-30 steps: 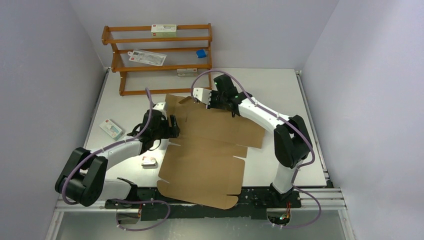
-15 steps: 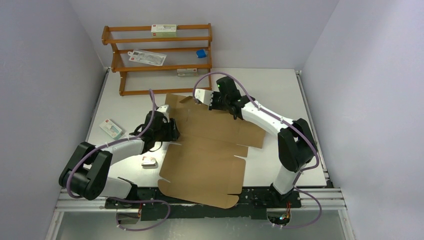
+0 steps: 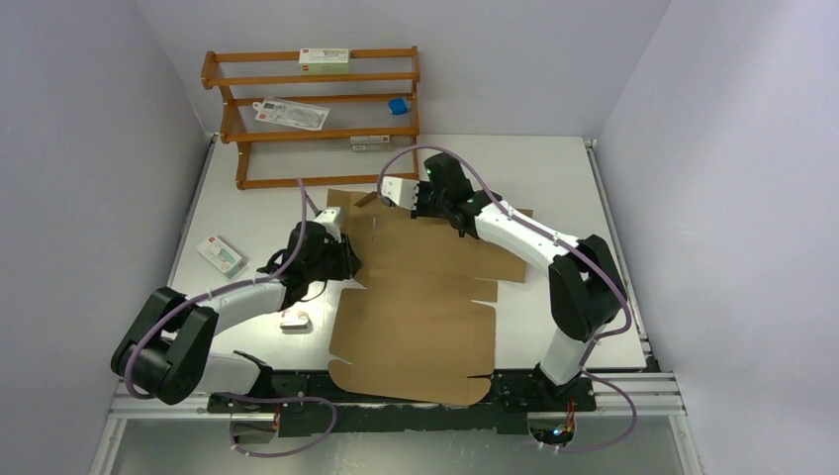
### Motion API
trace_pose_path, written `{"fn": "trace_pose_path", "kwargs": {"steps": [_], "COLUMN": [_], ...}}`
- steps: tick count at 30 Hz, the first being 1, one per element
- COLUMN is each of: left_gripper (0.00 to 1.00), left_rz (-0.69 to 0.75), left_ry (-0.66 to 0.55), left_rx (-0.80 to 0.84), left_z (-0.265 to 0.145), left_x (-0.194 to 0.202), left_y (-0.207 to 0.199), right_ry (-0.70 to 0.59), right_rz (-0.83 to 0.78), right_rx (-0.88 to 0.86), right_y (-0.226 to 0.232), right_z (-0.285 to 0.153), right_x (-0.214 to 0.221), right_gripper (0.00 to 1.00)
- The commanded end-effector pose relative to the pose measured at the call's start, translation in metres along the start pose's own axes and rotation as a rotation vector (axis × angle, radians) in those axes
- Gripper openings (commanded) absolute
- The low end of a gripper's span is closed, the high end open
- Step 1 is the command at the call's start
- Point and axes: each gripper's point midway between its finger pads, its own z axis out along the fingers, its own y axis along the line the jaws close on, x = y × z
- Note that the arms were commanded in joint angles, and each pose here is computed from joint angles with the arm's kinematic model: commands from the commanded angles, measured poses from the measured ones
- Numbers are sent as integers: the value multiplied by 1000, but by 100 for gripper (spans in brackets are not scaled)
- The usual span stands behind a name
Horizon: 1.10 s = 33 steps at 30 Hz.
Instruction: Fold the paper box
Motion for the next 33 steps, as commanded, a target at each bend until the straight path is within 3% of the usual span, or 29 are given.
{"fn": "trace_pose_path", "kwargs": {"steps": [1, 10, 23, 33], "left_gripper": [32, 38, 58, 65], "left_rz": [21, 90, 151, 36], "left_ry": [-68, -109, -367, -571], "left_rx": [112, 133, 86, 55], "left_z": [-3, -1, -29, -55], "left_x": [-14, -25, -98, -160], "left_y": [-30, -42, -49, 2], "right_ry": [-34, -23, -51, -49], "right_rz": [-34, -80, -239, -290], "right_rx": [50, 116, 300, 301], "right_y": [-10, -15, -43, -33], "right_z": [-9, -22, -62, -73], "right_x": [-18, -22, -34, -33], "right_gripper": [0, 0, 0, 0]}}
